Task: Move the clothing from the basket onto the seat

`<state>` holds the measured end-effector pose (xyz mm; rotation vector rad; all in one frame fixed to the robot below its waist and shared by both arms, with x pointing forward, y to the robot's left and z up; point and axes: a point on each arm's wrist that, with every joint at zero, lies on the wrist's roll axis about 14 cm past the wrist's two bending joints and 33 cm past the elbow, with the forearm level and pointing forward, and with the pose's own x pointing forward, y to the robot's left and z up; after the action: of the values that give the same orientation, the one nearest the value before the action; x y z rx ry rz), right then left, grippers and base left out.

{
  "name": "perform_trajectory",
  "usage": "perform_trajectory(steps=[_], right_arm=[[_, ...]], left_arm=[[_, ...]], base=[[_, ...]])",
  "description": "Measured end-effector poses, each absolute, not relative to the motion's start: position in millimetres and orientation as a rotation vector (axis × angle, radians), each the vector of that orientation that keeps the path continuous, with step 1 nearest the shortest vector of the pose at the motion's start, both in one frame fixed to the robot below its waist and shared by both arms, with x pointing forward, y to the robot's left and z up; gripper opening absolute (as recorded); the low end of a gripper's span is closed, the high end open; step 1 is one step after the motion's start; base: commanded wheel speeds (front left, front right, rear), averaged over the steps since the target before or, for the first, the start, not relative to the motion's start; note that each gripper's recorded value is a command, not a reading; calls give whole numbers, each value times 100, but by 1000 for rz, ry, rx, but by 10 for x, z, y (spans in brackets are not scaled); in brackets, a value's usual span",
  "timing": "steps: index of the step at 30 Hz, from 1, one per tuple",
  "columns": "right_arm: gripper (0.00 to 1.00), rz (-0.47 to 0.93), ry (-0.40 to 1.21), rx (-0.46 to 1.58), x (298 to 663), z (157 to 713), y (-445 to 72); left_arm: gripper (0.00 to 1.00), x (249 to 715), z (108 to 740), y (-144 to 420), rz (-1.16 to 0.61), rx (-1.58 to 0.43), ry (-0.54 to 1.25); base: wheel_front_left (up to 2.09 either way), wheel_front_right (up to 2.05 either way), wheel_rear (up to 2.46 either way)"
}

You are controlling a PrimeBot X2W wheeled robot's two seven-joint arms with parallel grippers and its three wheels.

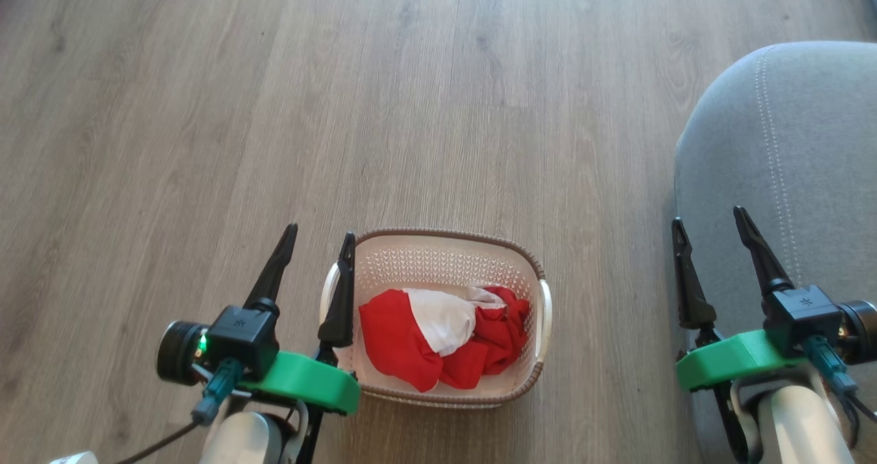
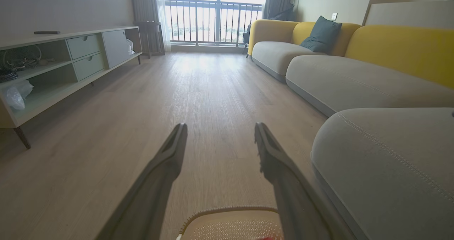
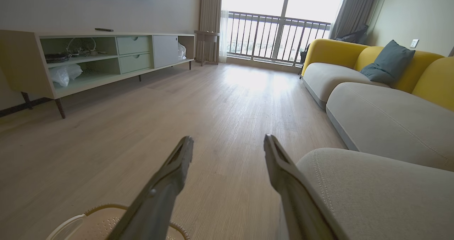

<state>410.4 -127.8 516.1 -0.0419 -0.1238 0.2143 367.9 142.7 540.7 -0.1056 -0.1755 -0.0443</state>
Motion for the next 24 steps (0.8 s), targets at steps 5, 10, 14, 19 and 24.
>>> perform_trajectory(steps=[5,10,14,19,24], right_arm=[[100,215,-108,-40,4131,5099,-1274],[100,214,-86,-39,4161,5014,-1281],[100,208,-51,-55,4204,4877,-1310],[100,176,-17,-86,4367,4717,-1430],[100,93,62,-123,4486,4399,-1744]], left_arm=[[100,3706,5353,1417,-47,-106,-159],[100,3755,5275,1403,-52,-115,-135],[100,3865,5159,1336,-78,-115,-102],[100,4027,4783,1134,-155,-99,6],[100,4065,4053,737,-326,0,209]], base=[[0,0,0],[0,0,0],[0,0,0],[0,0,0],[0,0,0]])
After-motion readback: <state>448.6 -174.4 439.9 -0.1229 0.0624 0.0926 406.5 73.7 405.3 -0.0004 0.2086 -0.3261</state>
